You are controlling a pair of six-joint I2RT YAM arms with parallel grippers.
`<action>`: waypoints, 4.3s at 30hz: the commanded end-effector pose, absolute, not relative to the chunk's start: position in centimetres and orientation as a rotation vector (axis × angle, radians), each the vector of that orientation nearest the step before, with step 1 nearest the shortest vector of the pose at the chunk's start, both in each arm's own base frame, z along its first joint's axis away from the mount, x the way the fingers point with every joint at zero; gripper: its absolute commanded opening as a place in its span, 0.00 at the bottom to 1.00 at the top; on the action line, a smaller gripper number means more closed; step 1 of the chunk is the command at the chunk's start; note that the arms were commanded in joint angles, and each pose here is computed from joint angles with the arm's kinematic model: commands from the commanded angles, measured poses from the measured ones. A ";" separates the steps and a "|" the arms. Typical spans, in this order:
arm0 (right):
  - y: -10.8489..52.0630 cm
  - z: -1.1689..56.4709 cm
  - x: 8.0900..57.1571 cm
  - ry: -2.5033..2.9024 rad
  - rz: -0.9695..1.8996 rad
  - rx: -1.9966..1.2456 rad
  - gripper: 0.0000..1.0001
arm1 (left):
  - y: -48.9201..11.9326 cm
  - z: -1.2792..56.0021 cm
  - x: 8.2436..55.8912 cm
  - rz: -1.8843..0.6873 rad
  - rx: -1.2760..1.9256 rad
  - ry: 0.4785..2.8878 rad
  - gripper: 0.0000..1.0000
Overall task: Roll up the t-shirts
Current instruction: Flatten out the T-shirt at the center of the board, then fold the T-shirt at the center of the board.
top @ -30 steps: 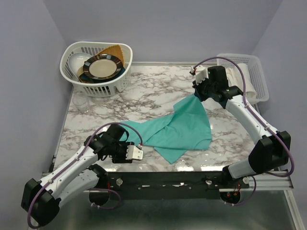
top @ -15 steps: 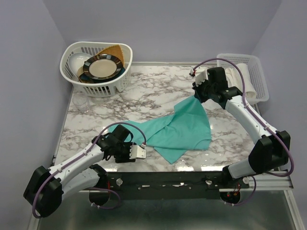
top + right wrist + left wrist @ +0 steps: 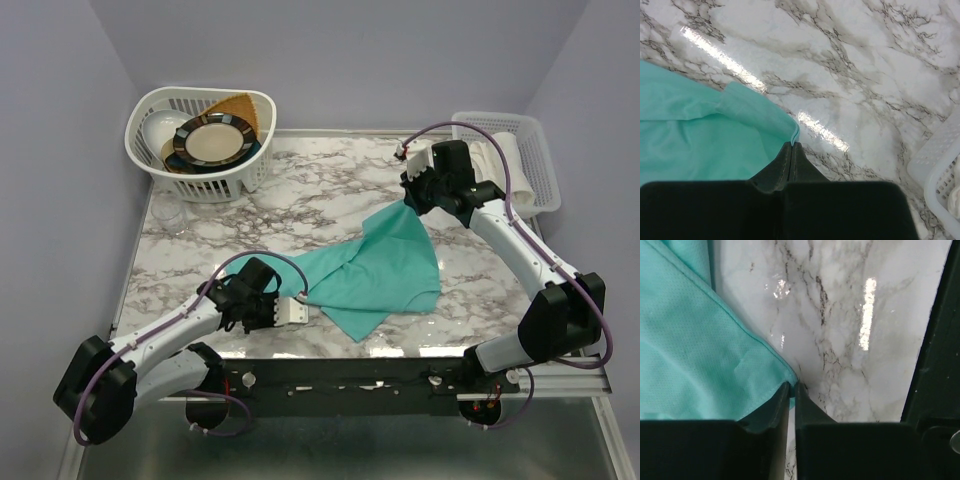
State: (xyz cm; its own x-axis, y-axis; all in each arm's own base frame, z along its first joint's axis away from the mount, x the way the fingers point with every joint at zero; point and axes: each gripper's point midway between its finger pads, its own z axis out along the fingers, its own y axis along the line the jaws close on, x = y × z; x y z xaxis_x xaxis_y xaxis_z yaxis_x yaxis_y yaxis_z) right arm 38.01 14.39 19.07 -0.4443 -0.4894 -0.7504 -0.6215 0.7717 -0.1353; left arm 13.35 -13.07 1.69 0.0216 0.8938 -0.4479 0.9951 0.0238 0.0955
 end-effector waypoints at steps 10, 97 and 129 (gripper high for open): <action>12.8 24.4 38.3 2.022 0.081 -0.771 0.01 | -14.5 10.1 18.0 -0.244 1.574 1.902 0.00; 11.8 18.3 50.6 1.930 0.064 -0.947 0.01 | -7.1 13.3 44.4 -0.114 0.662 2.105 0.00; 11.2 15.4 42.6 2.193 0.216 -0.923 0.01 | -7.2 13.4 42.3 -0.173 0.995 2.141 0.00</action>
State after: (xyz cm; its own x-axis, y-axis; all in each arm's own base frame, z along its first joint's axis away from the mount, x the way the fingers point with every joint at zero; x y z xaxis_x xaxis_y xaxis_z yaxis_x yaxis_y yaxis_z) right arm 47.56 10.93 15.78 -0.3898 -0.5933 -0.7043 -0.6555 0.7160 -0.2404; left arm 44.95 -7.25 13.26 -0.4401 0.5496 -0.7101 0.6275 0.7539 0.1946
